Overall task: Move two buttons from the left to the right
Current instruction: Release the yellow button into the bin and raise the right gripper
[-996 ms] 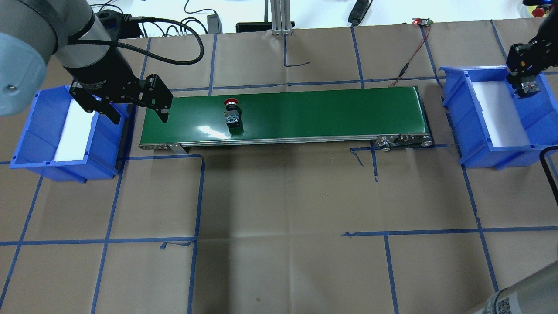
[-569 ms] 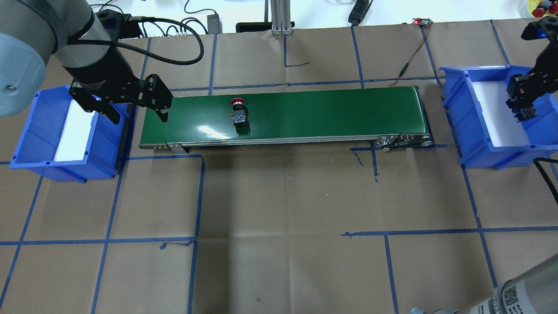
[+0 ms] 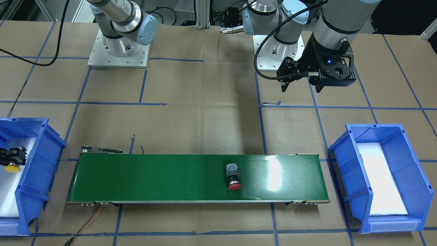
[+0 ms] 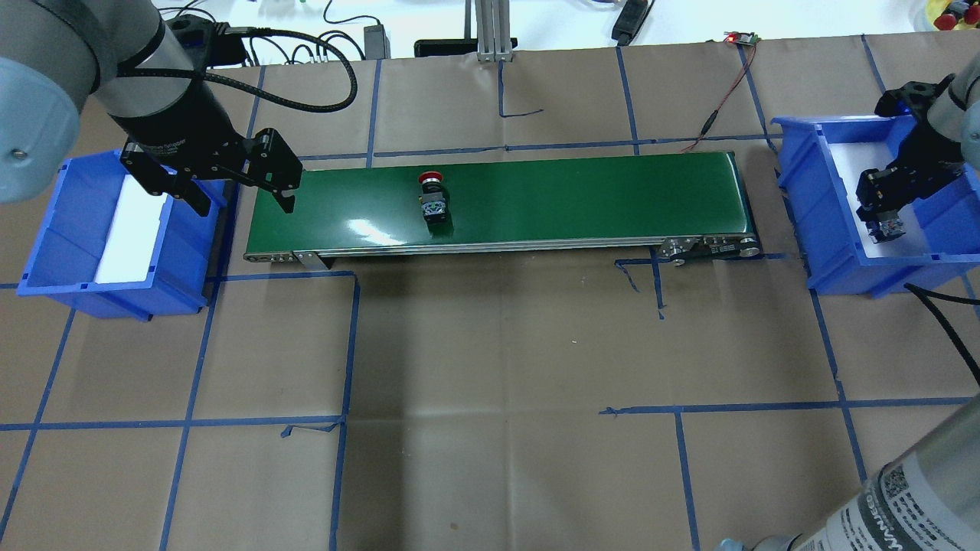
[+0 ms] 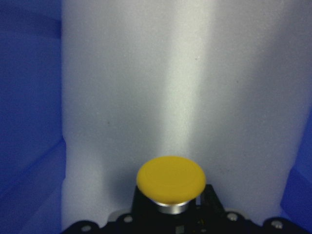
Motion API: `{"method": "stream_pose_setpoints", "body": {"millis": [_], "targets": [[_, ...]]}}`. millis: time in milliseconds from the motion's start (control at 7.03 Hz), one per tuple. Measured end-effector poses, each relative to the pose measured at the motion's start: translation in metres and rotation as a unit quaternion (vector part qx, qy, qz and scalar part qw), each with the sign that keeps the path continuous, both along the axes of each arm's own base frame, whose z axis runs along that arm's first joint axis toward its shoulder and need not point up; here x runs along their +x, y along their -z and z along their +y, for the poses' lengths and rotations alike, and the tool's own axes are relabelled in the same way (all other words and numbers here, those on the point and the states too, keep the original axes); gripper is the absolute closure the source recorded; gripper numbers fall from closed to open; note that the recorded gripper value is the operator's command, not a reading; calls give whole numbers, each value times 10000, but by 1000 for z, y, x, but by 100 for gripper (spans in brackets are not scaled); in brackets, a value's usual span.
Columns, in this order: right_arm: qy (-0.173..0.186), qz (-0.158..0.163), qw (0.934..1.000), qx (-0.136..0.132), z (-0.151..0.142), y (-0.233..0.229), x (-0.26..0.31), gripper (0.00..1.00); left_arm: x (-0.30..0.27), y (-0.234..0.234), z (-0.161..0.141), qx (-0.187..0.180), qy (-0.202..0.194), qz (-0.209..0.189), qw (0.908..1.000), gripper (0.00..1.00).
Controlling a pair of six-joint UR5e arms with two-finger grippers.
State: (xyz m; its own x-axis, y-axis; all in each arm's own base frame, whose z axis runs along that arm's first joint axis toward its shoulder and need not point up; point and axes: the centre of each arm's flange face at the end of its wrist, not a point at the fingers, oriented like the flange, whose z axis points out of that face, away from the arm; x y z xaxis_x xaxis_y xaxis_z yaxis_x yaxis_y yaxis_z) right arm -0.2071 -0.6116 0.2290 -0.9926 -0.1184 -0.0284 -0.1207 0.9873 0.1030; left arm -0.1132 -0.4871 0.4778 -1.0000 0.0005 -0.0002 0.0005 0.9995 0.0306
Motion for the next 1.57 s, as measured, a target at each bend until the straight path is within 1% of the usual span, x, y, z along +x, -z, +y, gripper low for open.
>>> {"method": "stream_pose_setpoints", "body": {"millis": [285, 427, 569, 711, 854, 996, 1138, 1423, 1565], "targets": [[15, 32, 9999, 112, 3, 8, 0, 94, 0, 0, 0, 3, -1, 3, 10000, 0], [21, 111, 9997, 233, 7, 13, -1, 92, 0, 0, 0, 4, -4, 4, 10000, 0], [26, 165, 9993, 329, 11, 16, 0, 73, 0, 1, 0, 8, -6, 4, 10000, 0], [25, 190, 9991, 374, 13, 17, 0, 6, 0, 1, 0, 11, -6, 0, 10000, 0], [25, 196, 9990, 390, 14, 17, 0, 2, 0, 1, 0, 8, -4, -1, 10000, 0], [26, 198, 9991, 377, 14, 16, 0, 1, 1, 0, 0, 0, -3, 0, 10000, 0], [25, 208, 9992, 348, 12, 12, -1, 1, 2, 0, 0, -10, 102, 6, 9999, 0], [25, 257, 9993, 259, 10, 1, -1, 1, 4, -1, -1, -41, 483, 17, 9988, 0], [22, 336, 9994, 126, 8, -17, -1, 1, 4, -1, -1, -46, 535, 18, 9986, 0]]}}
